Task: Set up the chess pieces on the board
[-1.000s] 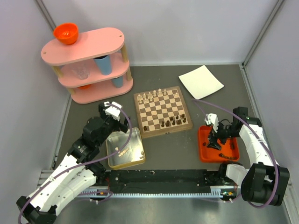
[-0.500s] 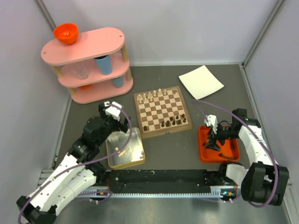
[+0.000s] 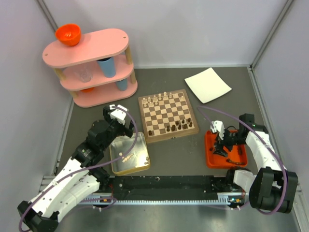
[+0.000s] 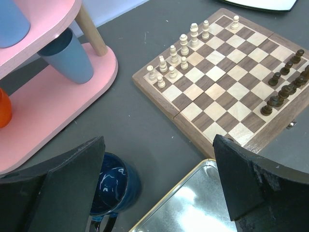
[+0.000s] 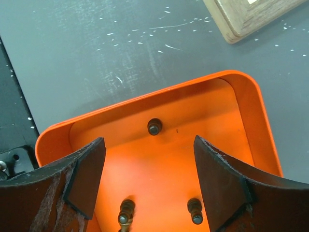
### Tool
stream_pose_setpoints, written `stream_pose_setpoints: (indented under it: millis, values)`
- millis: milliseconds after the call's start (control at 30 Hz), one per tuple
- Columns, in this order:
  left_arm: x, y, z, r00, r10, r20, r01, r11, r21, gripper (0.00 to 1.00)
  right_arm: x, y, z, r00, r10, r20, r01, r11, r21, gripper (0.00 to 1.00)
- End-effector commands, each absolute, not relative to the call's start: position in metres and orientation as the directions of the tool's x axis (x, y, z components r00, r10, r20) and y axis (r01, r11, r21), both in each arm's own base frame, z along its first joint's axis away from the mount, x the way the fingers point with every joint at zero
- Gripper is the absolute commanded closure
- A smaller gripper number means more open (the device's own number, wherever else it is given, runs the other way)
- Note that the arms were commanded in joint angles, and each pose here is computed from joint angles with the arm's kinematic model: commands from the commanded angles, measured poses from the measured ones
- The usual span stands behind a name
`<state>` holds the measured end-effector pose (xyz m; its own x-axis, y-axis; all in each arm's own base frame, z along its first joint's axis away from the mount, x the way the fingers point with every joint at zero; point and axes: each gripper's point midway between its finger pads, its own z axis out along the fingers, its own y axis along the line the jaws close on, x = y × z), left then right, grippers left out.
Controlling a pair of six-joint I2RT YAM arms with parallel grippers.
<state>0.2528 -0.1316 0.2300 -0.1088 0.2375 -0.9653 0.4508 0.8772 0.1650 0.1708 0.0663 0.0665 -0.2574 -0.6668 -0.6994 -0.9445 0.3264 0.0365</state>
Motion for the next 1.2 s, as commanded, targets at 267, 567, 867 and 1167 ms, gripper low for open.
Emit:
stream_pose_setpoints:
  millis: [267,567,867,1167]
  values:
    - [0.257,-0.133,0.252,-0.049,0.212,-0.976,0.440,0.882,0.170,0.01,0.194,0.062,0.074,-0.348,-0.622,-0.702,-0.900,0.430,0.065,0.39]
    - [0.258,-0.134,0.249,-0.056,0.220,-0.974,0.444,0.879,0.174,0.01,0.197,0.061,0.070,-0.374,-0.614,-0.695,-0.892,0.444,0.088,0.44]
    - [0.258,-0.134,0.248,-0.060,0.225,-0.972,0.445,0.878,0.176,0.01,0.203,0.068,0.056,-0.366,-0.676,-0.640,-0.904,0.420,0.073,0.50]
    - [0.258,-0.133,0.250,-0.056,0.224,-0.973,0.443,0.879,0.177,0.01,0.198,0.074,0.047,-0.384,-0.692,-0.611,-0.908,0.402,0.115,0.55]
